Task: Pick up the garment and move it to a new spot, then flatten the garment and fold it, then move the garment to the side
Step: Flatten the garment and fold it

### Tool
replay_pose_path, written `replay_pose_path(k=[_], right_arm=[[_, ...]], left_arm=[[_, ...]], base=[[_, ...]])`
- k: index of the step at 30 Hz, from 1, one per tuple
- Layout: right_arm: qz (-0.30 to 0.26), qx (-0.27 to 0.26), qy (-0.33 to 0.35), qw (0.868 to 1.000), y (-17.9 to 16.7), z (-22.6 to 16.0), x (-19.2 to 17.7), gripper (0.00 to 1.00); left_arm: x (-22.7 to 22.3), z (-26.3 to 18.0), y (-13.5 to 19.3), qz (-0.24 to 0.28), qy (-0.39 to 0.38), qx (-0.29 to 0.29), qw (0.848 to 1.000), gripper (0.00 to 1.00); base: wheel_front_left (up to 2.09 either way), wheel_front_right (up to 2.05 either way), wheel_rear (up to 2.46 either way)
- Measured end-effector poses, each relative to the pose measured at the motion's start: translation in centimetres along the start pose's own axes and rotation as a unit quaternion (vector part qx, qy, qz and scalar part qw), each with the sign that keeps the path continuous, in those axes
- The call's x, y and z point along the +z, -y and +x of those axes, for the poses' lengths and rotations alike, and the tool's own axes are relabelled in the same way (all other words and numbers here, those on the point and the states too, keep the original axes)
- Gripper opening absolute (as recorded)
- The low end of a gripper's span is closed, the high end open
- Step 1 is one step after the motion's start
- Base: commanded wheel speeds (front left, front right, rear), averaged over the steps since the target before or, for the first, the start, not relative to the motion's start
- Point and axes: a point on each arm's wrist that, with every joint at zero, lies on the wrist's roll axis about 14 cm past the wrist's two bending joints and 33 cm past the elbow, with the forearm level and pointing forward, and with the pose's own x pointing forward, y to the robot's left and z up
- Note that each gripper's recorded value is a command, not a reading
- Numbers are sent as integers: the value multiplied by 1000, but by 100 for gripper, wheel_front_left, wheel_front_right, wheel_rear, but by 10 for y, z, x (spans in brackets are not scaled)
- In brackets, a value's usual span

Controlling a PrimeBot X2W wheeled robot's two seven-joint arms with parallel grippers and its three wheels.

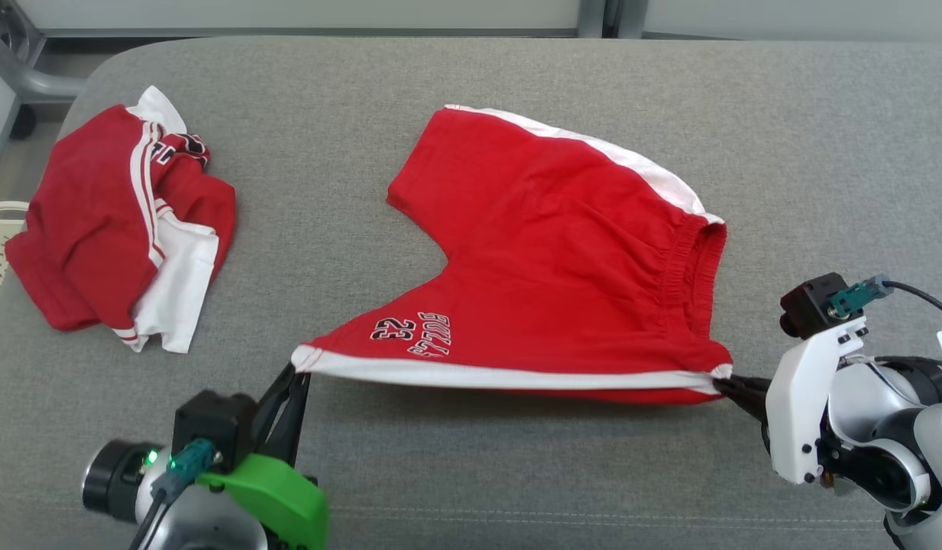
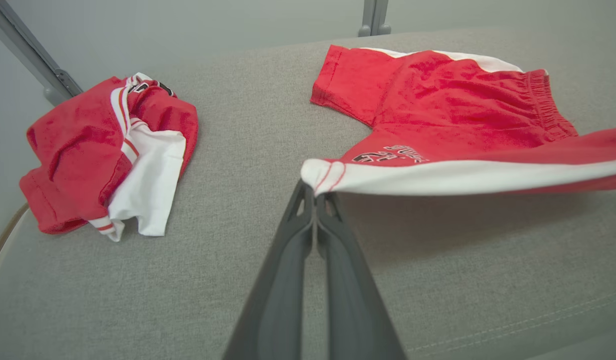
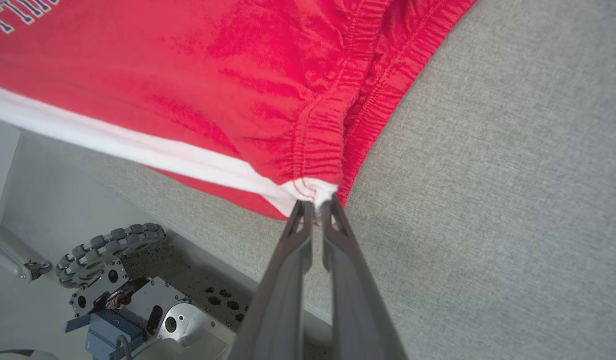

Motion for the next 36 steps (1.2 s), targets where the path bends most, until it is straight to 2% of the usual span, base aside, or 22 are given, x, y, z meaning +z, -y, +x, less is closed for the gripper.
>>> replay_pose_path(k=[8, 18, 27, 36], right_arm=[[20, 14, 91, 996, 1, -4, 38, 0], [43, 11, 178, 983, 18, 6, 73, 0], [69, 7, 212, 975, 32, 28, 83, 0], [97, 11, 232, 968, 35, 40, 88, 0]], left_arm=[[42, 60, 5, 62, 35, -38, 997, 0], [63, 133, 15, 89, 43, -56, 993, 0], [72, 183, 18, 107, 56, -55, 991, 0], [78, 215, 25, 102, 64, -57, 991, 0]], base=[[0, 0, 0], [0, 0, 0], [0, 0, 0], [0, 0, 0]])
